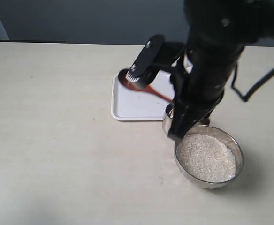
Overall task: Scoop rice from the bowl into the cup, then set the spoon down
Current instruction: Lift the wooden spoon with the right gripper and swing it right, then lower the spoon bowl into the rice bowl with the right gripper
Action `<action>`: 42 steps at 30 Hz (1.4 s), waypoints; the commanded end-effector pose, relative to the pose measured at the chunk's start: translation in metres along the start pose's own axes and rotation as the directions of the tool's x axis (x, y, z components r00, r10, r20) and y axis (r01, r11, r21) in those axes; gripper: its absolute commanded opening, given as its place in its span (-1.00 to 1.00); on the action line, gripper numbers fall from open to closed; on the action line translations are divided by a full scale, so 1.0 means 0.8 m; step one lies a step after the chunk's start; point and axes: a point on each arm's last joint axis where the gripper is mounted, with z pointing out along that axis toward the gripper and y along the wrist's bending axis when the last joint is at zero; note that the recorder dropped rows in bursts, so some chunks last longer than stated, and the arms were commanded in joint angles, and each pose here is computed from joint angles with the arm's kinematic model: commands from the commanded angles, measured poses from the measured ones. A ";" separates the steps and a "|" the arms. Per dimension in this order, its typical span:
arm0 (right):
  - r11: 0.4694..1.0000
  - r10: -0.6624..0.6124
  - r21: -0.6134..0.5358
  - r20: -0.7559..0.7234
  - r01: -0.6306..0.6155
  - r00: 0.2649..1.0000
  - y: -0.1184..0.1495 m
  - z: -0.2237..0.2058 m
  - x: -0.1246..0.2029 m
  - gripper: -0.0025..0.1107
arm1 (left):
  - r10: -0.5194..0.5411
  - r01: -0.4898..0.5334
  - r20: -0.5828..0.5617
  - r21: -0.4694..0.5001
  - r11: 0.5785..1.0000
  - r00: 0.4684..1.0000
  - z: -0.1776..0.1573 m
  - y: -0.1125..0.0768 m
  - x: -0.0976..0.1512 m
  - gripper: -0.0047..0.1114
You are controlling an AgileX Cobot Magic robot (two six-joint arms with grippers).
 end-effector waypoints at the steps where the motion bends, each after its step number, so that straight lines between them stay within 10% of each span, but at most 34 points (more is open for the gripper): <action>1: 0.980 0.072 0.182 0.081 -0.085 0.994 -0.022 -0.048 0.035 -0.96 | -0.002 0.002 0.019 -0.004 1.000 1.000 -0.001 0.001 -0.003 -0.91; 12: 0.941 0.078 0.335 -0.092 -0.043 0.993 -0.040 -0.012 0.100 -0.96 | -0.002 0.002 0.019 -0.004 1.000 1.000 -0.001 0.001 -0.003 -0.91; 27: 0.961 -0.009 0.255 -0.348 0.104 0.937 -0.014 0.053 0.177 -0.96 | -0.002 0.002 0.019 -0.004 1.000 1.000 -0.001 0.001 -0.003 -0.91; 42: 0.799 -0.393 0.216 -0.518 0.561 0.760 -0.021 0.060 0.159 -0.96 | -0.002 0.002 0.019 -0.004 1.000 1.000 -0.001 0.001 -0.003 -0.91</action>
